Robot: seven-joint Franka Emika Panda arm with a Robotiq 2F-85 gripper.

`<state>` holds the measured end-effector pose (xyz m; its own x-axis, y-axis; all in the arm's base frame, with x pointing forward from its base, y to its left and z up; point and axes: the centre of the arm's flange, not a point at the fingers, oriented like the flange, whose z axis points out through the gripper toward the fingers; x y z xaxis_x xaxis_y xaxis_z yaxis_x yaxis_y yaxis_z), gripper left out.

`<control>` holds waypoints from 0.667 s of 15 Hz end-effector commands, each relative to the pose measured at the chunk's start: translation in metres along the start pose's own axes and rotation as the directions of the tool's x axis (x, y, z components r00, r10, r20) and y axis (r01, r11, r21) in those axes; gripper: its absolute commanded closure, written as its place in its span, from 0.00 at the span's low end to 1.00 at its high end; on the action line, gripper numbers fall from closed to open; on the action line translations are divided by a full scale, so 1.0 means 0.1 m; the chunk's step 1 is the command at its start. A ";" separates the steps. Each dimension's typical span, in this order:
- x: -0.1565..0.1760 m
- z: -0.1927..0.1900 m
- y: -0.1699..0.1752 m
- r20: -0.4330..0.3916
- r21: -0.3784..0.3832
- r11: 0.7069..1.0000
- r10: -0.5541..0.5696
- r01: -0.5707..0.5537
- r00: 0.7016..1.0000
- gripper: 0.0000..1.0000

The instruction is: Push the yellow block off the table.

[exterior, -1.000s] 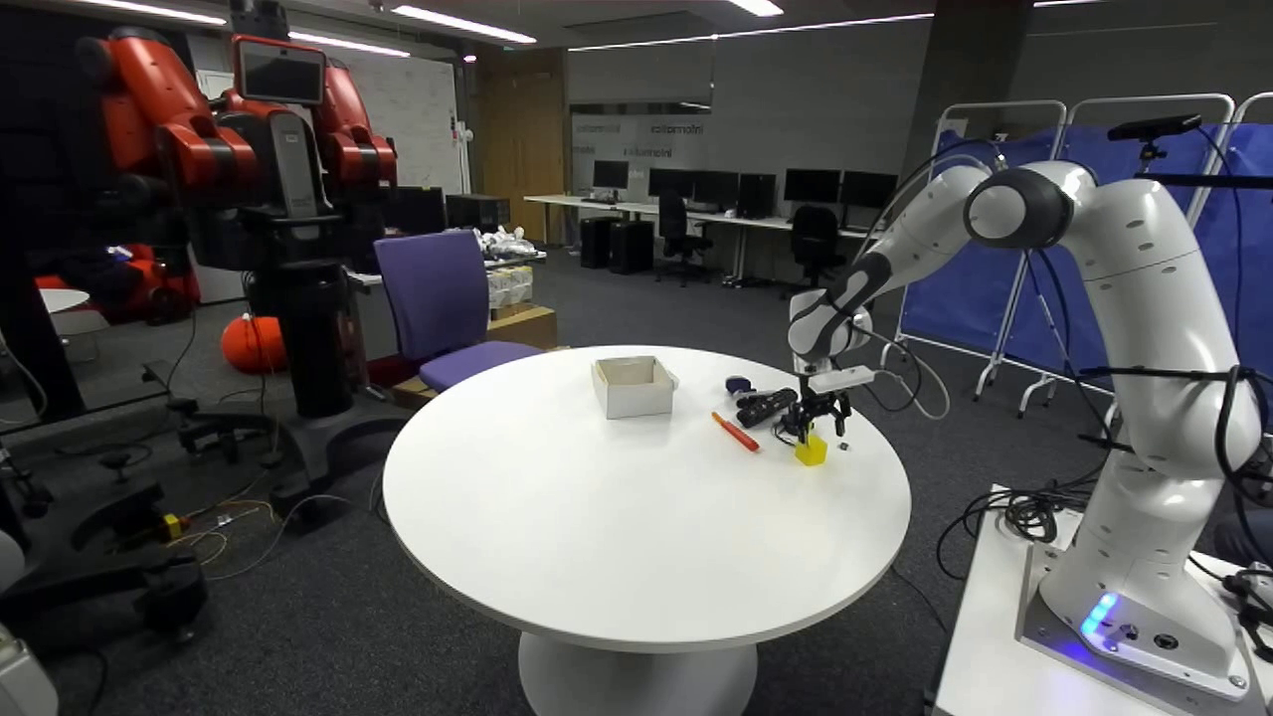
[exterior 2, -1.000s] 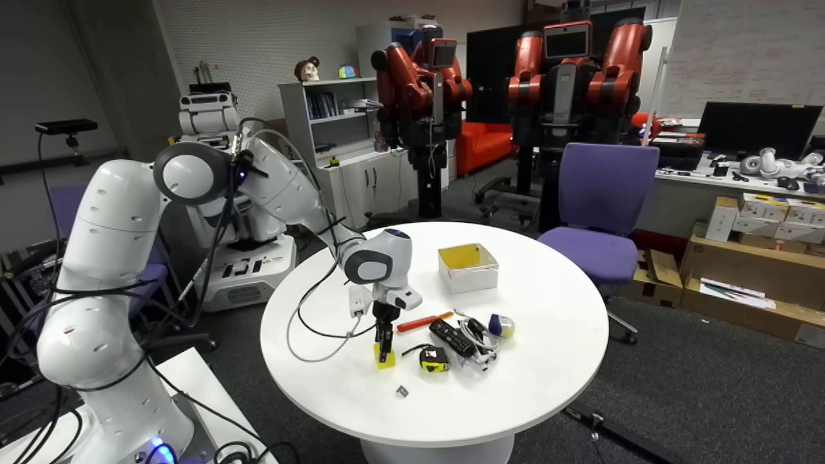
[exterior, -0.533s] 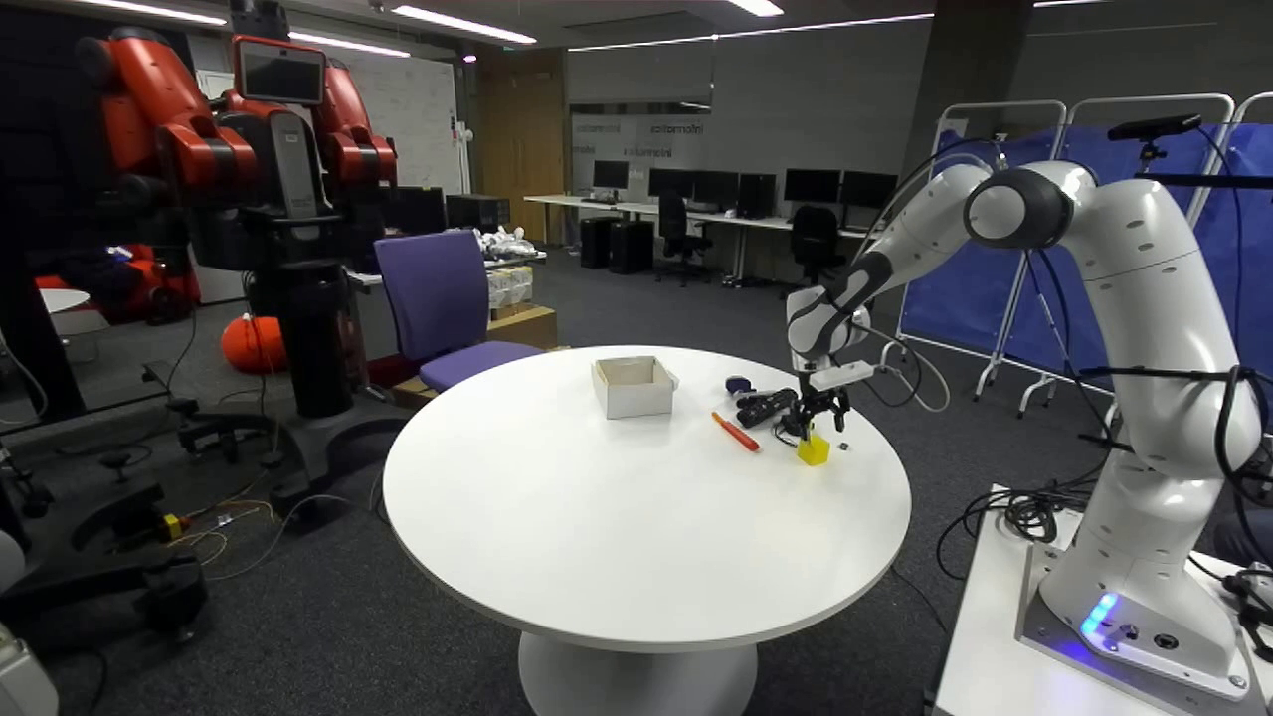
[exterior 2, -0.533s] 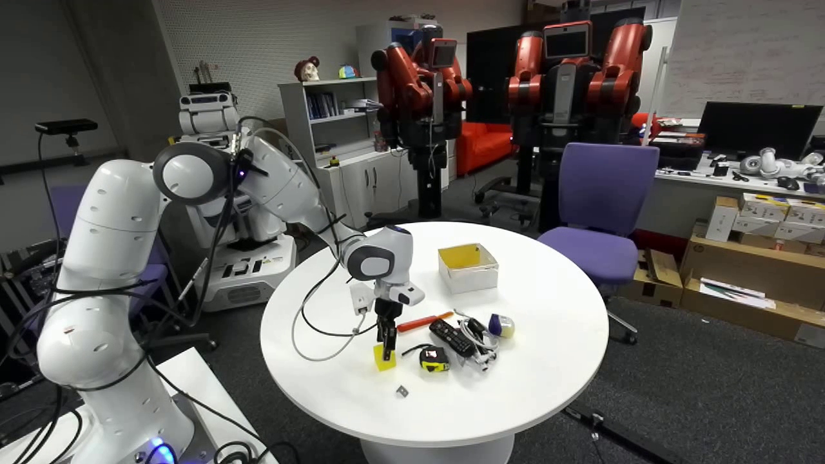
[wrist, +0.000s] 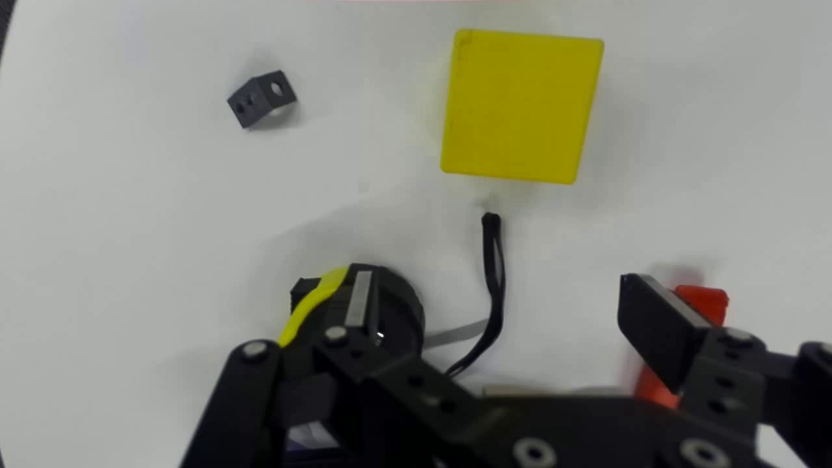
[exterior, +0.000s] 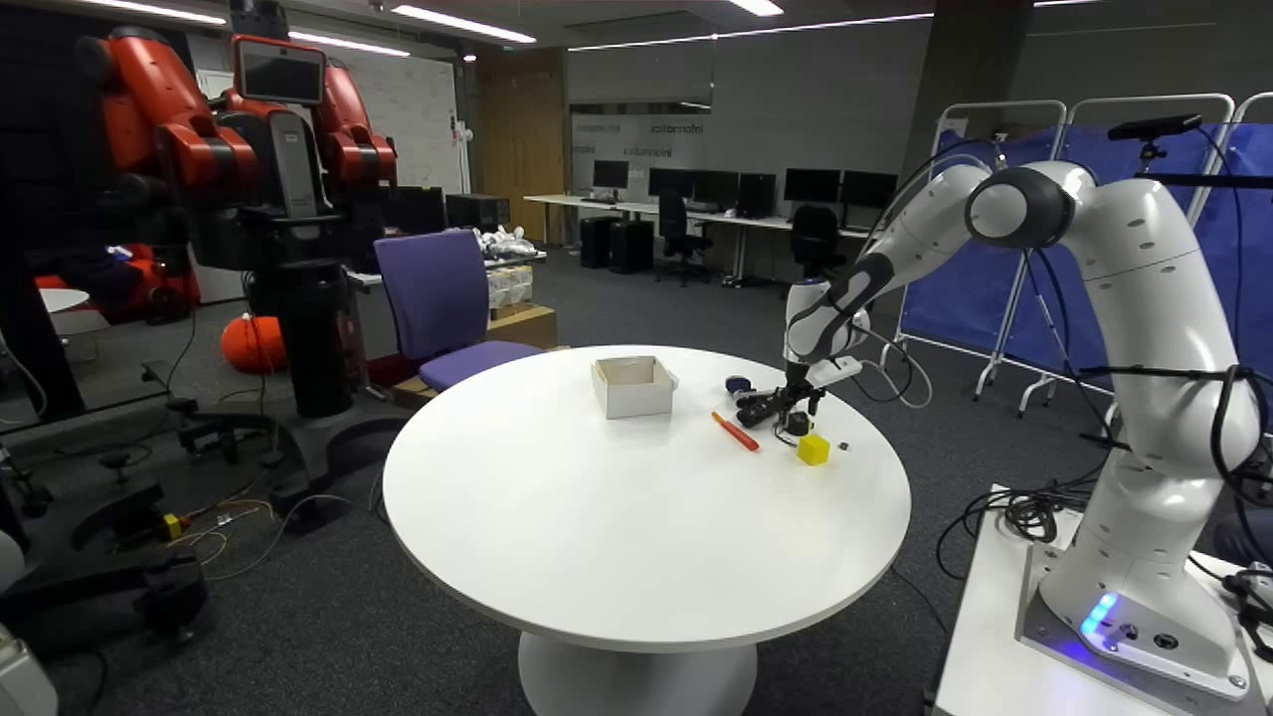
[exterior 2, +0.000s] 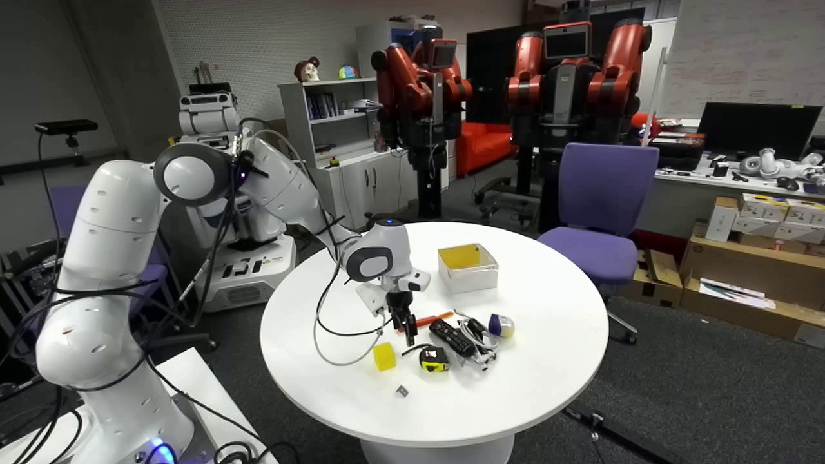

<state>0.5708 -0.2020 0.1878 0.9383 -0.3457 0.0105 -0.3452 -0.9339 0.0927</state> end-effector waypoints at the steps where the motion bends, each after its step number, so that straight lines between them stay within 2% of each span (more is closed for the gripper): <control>1: -0.24 -0.16 0.01 -0.001 0.090 0.992 -0.084 0.084 0.996 0.00; 2: -0.04 0.01 -0.05 0.001 0.036 0.998 -0.043 0.043 0.999 0.00; 6: -0.11 -0.03 -0.09 0.001 0.058 0.996 -0.069 0.069 0.998 0.00; 10: -0.13 0.11 -0.13 -0.004 0.038 0.997 -0.065 0.065 0.998 0.00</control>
<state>0.5632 -0.1875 0.1841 0.9601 -0.2796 -0.0068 -0.2792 -0.9595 0.0368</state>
